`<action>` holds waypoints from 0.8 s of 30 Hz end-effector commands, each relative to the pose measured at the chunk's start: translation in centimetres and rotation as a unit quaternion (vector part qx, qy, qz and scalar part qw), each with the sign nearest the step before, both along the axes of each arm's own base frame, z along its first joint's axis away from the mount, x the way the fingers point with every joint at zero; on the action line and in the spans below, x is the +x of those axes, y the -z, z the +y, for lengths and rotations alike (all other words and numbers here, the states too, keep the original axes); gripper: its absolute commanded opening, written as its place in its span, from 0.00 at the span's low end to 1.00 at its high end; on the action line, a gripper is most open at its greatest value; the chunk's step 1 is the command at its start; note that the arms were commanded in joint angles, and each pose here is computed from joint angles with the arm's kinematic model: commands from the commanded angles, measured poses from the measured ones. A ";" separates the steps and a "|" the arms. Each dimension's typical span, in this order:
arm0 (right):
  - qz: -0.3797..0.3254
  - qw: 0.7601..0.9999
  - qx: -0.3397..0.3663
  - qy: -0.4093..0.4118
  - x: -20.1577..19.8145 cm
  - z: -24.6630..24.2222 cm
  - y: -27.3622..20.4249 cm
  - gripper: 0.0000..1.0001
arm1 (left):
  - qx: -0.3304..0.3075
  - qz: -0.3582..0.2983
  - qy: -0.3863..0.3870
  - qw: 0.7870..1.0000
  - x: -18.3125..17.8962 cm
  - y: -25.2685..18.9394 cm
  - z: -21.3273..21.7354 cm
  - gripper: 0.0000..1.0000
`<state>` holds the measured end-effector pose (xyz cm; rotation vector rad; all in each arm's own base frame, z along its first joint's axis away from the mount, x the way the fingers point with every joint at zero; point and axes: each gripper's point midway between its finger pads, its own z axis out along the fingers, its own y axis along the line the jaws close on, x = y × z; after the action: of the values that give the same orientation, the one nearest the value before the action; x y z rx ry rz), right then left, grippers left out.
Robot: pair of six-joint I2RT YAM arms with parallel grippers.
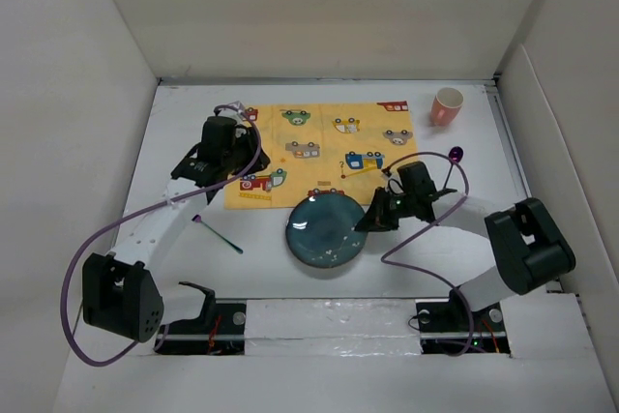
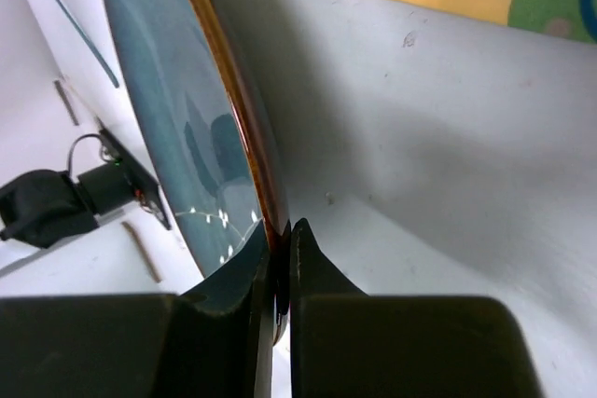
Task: Set the dinner table for one person
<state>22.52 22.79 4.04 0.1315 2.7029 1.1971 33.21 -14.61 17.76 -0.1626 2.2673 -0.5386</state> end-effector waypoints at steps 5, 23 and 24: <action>-0.091 0.996 -0.002 0.012 2.4 -2.0 -9.1 0.00 | 0.063 -0.067 -0.050 0.994 3.1 -5.1 2.6 0.36; -0.156 0.975 0.106 0.121 25.4 2.4 -15.5 0.00 | 0.027 -0.071 -0.013 0.997 3.0 -4.8 0.8 0.45; -0.141 0.975 0.116 0.125 25.6 2.7 -15.1 0.00 | 0.026 -0.070 -0.013 0.997 2.9 -4.6 0.8 0.45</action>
<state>45.23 23.32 11.50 0.3691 2.4553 1.0948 36.56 -13.88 21.43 -0.1418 2.1803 -0.4386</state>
